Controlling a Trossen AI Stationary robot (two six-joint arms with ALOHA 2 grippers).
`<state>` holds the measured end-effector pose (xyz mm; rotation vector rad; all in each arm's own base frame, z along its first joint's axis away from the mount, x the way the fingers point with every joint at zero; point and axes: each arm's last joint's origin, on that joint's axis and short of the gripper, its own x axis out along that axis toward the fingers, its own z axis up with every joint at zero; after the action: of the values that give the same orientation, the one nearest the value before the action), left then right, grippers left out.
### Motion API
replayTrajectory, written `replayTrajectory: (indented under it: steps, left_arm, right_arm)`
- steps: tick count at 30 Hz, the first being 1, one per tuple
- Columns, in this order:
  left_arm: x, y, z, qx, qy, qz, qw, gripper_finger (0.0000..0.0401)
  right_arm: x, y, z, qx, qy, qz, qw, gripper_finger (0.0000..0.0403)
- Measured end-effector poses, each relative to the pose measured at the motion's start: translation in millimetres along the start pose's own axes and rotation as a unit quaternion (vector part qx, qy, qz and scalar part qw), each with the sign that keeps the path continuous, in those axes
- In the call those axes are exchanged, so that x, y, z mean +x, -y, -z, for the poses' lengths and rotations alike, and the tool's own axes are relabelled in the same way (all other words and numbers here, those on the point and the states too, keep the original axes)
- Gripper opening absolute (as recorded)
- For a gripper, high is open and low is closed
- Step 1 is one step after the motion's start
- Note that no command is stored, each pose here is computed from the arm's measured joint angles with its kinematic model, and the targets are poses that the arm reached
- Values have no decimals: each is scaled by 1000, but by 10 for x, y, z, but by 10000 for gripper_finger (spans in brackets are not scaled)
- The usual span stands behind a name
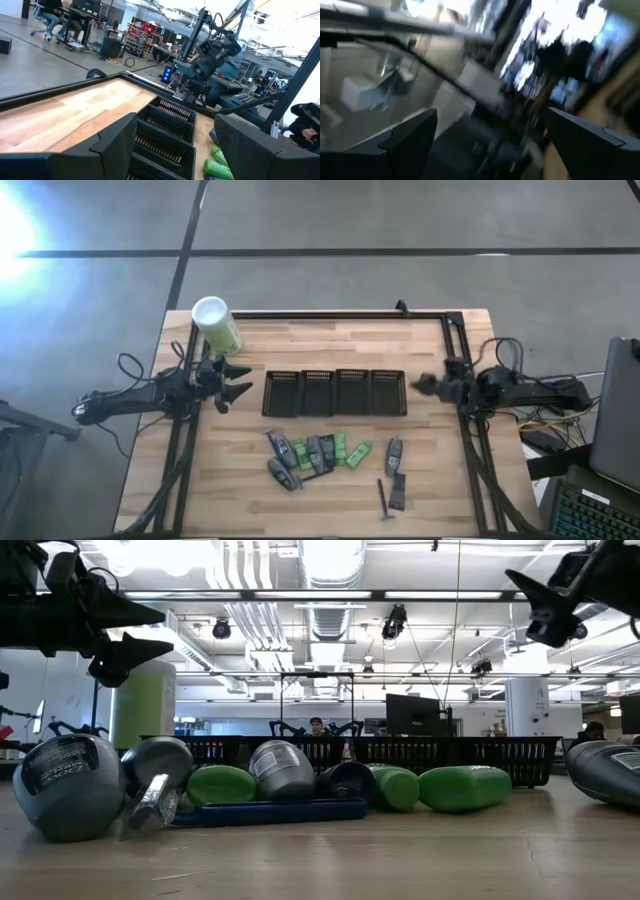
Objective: Pick & Place Travel size toiletries
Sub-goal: Put the gray deodorant into the right black basket
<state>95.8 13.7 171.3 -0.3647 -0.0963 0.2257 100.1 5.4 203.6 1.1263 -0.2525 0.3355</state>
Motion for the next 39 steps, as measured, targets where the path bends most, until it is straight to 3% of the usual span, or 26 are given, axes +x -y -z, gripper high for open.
replayTrajectory:
  steps: [3,7,12,16,23,27,29,31,34,39]
  left_arm:
    - [0,0,0,-1,0,0,1000,273]
    - [0,0,0,-2,0,-1,1000,273]
    - [0,0,0,-2,0,-1,1000,273]
    - [0,-1,0,-2,0,-1,1000,273]
    - [0,0,0,-2,0,-1,1000,273]
    - [0,-1,0,-2,0,-1,1000,273]
    - [0,-1,0,-3,0,-1,1000,273]
    - [0,0,0,-3,0,-1,1000,273]
    - [0,-1,0,-3,0,-1,1000,273]
    - [0,-1,0,-3,0,-1,1000,273]
  right_arm:
    - [59,75,77,112,-48,29,992,364]
    - [112,147,234,264,-115,76,955,364]
    - [134,190,413,344,-158,126,917,364]
    - [134,206,517,348,-171,150,910,364]
    - [143,248,550,246,-155,159,943,364]
    - [179,185,518,264,-99,143,949,364]
    - [249,77,520,283,-104,133,944,364]
    - [322,0,565,317,-123,160,927,364]
    - [419,-72,693,347,-168,246,889,364]
    - [529,-165,900,345,-210,390,827,364]
